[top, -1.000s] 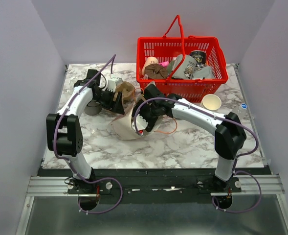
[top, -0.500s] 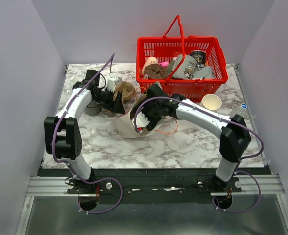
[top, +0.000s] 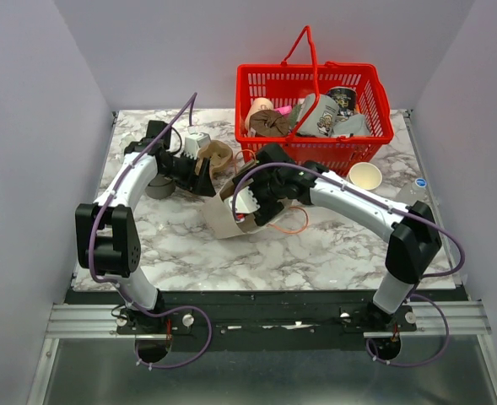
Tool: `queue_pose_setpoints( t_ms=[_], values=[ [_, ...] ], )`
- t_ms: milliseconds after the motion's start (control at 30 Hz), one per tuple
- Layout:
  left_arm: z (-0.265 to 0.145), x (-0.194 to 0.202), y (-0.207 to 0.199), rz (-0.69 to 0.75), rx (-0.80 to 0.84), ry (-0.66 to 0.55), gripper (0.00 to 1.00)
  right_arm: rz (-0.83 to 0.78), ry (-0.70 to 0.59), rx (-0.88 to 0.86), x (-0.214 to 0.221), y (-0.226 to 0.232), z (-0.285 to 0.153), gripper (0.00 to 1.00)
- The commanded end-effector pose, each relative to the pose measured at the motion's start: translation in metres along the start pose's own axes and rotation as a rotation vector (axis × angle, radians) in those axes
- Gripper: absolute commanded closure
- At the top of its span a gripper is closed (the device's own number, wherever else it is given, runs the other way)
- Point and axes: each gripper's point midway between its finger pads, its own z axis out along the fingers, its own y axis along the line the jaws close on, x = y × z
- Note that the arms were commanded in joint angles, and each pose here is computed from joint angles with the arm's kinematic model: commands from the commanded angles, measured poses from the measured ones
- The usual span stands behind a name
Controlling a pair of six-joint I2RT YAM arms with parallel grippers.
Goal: Pack the takeout coffee
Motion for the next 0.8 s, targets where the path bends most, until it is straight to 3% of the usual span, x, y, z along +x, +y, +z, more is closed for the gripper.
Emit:
queue_pose_setpoints(
  t_ms=[0,767],
  values=[
    [-0.008,-0.001,-0.014,0.027,0.036,-0.026,0.21,0.066,-0.002,-0.021,0.000,0.008,-0.012,0.00],
    [-0.008,-0.001,-0.019,0.035,0.084,-0.012,0.21,0.095,0.023,0.002,0.003,-0.006,-0.007,0.00]
  ],
)
